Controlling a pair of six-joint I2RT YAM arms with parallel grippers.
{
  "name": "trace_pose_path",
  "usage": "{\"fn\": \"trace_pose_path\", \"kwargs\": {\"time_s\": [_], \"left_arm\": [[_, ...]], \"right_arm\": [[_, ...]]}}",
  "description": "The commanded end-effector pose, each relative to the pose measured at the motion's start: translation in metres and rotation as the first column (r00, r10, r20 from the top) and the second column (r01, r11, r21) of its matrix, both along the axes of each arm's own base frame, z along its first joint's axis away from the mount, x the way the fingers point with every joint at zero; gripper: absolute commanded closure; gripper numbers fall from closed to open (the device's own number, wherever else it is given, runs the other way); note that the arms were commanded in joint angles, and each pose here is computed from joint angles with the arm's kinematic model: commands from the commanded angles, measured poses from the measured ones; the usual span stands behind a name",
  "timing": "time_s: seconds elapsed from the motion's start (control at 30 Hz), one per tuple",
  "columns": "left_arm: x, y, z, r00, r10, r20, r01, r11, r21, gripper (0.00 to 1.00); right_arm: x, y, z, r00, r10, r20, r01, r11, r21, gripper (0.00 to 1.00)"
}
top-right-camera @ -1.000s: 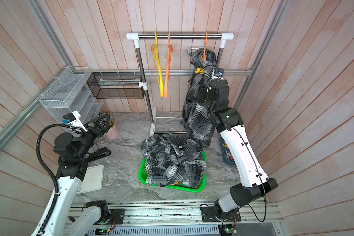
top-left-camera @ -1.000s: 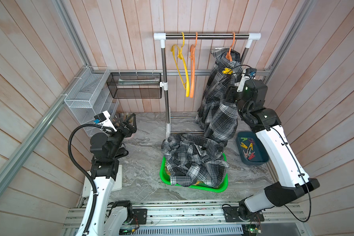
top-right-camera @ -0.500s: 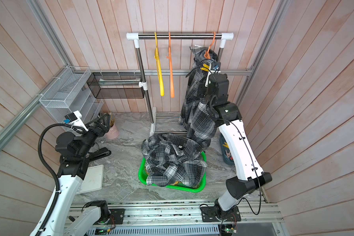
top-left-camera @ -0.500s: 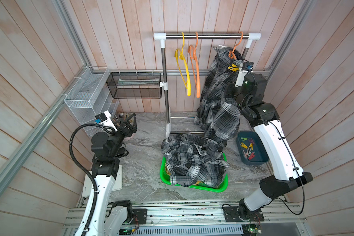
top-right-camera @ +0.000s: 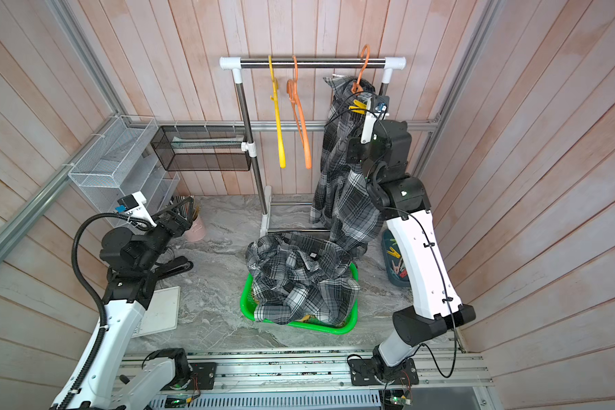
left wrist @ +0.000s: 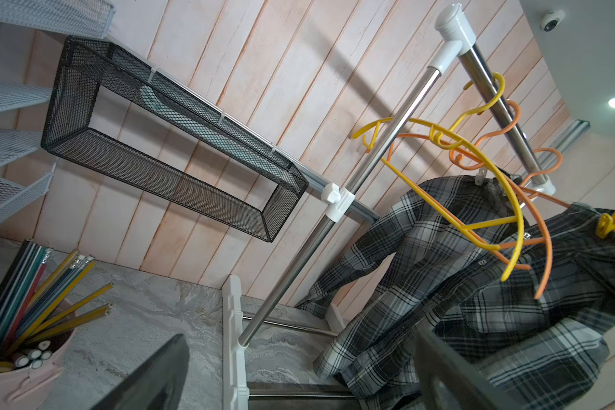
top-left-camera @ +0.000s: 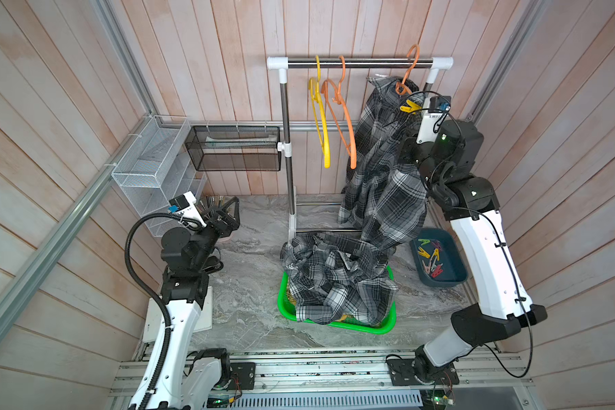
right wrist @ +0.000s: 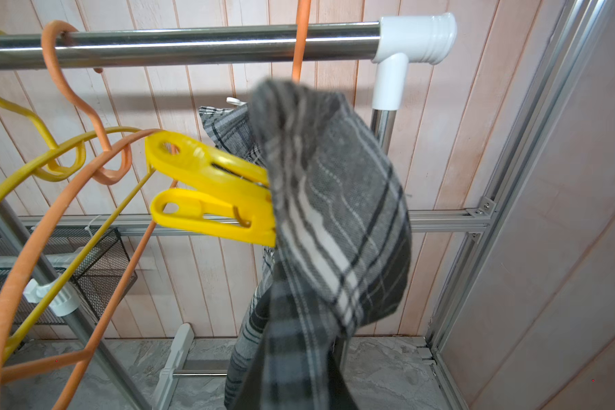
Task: Remove the clothespins securing long-sleeve shirts to the hanger
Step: Pick up the hanger from the clothesline.
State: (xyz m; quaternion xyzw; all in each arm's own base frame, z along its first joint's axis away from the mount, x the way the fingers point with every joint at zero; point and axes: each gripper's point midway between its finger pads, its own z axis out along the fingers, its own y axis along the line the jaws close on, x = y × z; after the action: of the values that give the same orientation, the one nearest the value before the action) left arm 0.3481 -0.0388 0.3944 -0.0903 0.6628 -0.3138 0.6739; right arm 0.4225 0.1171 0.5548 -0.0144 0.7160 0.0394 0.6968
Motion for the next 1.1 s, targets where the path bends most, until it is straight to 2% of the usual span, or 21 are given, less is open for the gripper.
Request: {"fn": "trace_pose_path", "kwargs": {"time_s": [0.0, 0.23, 0.6, 0.87, 1.07], "left_arm": [[0.0, -0.003, 0.0, 1.0, -0.021, 0.009, 0.021, 1.0, -0.002, 0.0], [0.003, -0.004, -0.004, 0.999, -0.034, 0.0, 0.034, 0.999, -0.012, 0.0], [0.008, -0.008, -0.011, 0.998, -0.059, -0.013, 0.059, 0.998, -0.031, 0.0], [0.011, -0.011, -0.015, 0.996, -0.083, -0.02, 0.082, 0.996, -0.037, 0.0], [0.011, -0.013, -0.017, 0.995, -0.099, -0.026, 0.098, 0.994, -0.045, 0.0]], "right_arm": [[-0.03, -0.003, 0.045, 0.986, 0.029, 0.161, -0.036, 0.998, 0.042, 1.0], [-0.045, -0.002, 0.048, 0.978, 0.058, 0.2, -0.065, 0.998, 0.028, 1.0], [-0.049, 0.005, 0.072, 0.964, 0.086, 0.25, -0.089, 0.996, 0.0, 1.0], [-0.078, 0.009, 0.028, 0.969, 0.141, 0.201, -0.141, 0.99, -0.017, 1.0], [-0.081, -0.005, -0.025, 0.993, 0.078, 0.093, -0.077, 0.997, -0.008, 1.0]]}}
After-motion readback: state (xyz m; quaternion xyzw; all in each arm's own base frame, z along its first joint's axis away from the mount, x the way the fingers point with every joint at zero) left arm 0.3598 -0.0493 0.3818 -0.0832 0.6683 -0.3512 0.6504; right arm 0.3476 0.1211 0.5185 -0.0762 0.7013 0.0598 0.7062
